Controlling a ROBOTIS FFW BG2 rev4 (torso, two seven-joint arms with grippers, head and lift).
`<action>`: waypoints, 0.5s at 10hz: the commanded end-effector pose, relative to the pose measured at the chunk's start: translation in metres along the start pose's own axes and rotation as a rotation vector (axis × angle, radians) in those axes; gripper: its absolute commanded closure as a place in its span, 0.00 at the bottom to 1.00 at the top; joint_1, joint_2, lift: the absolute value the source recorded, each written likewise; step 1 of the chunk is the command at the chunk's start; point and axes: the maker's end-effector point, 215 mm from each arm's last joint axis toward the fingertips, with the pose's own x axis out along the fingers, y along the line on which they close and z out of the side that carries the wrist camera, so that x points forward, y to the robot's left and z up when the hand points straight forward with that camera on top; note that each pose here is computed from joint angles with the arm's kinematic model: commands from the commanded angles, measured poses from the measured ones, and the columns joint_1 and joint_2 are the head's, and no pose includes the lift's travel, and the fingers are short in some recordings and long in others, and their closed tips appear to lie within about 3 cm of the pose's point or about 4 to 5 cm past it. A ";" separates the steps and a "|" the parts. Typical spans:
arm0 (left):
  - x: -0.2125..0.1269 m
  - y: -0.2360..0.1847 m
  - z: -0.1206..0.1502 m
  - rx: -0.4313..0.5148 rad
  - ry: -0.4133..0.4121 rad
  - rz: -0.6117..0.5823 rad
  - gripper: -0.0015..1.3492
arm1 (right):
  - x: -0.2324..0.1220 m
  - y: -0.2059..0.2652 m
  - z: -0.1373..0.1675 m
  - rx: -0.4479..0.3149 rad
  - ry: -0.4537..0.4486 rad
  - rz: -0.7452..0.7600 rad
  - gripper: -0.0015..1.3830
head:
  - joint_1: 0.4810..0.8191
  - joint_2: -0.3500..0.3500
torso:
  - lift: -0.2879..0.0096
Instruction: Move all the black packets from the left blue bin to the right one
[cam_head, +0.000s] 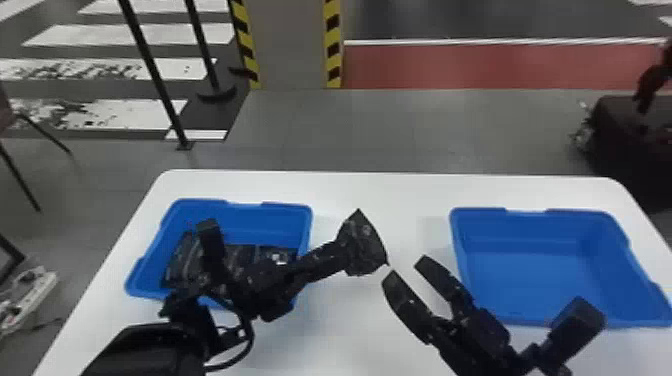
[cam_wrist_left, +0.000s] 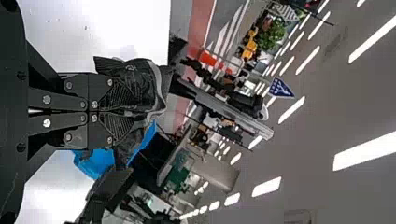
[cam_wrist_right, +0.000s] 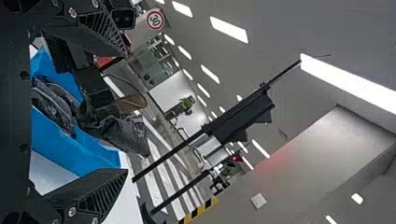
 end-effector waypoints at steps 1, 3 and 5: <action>0.008 -0.010 -0.008 -0.042 0.001 -0.032 0.89 | 0.006 -0.007 0.004 -0.010 -0.002 0.000 0.10 | 0.63 0.58 | 0.60; 0.016 -0.019 -0.007 -0.053 -0.003 -0.061 0.89 | 0.010 -0.018 0.004 -0.022 0.005 -0.009 0.10 | 0.63 0.54 | 0.60; 0.027 -0.029 -0.004 -0.061 -0.005 -0.093 0.89 | 0.018 -0.034 0.000 -0.033 0.017 -0.022 0.10 | 0.63 0.51 | 0.60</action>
